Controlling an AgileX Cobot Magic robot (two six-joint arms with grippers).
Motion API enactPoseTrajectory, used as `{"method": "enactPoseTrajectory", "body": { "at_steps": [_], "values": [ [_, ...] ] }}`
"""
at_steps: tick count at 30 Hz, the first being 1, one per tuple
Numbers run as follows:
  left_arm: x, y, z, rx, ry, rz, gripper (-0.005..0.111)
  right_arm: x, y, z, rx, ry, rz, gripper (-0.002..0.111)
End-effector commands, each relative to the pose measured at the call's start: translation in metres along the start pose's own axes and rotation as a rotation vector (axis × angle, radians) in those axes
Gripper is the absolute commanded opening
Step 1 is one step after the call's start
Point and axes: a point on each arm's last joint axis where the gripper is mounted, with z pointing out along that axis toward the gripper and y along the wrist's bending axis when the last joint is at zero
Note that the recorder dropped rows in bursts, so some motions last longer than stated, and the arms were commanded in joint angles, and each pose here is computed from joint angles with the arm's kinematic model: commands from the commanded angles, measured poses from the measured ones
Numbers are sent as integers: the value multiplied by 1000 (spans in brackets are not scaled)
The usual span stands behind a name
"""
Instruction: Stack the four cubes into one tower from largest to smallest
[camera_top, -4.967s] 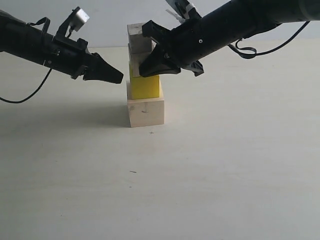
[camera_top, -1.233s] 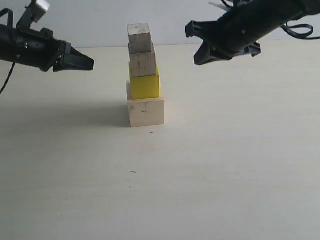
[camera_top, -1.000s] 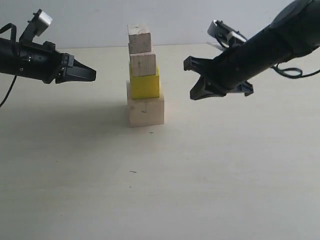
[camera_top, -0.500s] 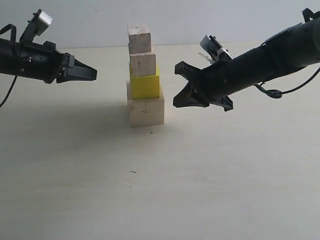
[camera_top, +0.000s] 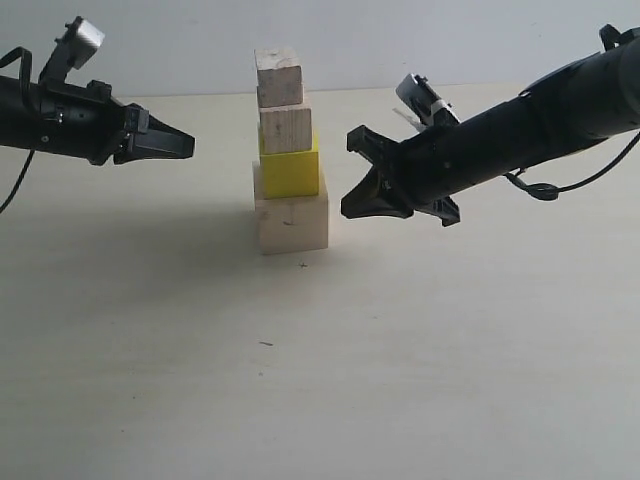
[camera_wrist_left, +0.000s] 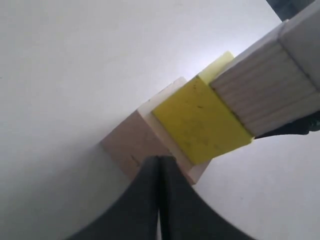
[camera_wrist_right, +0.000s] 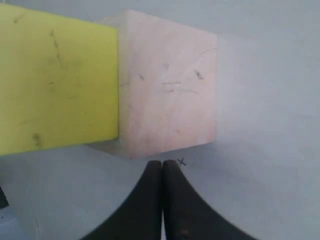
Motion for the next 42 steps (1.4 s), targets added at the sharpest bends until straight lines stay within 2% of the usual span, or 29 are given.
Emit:
{"method": "enactPoseTrajectory", "body": {
  "at_steps": [1, 14, 28, 42],
  "values": [
    [-2, -3, 0, 9, -17, -1, 0, 7, 9, 8, -5, 17, -40, 0],
    [-2, -3, 0, 15, -16, -1, 0, 7, 11, 11, 4, 3, -40, 0],
    [-2, -3, 0, 15, -16, 1, 0, 1, 3, 10, 85, -53, -51, 0],
    [-2, -3, 0, 11, -17, 5, 0, 0, 6, 12, 72, -82, -44, 0]
  ]
}}
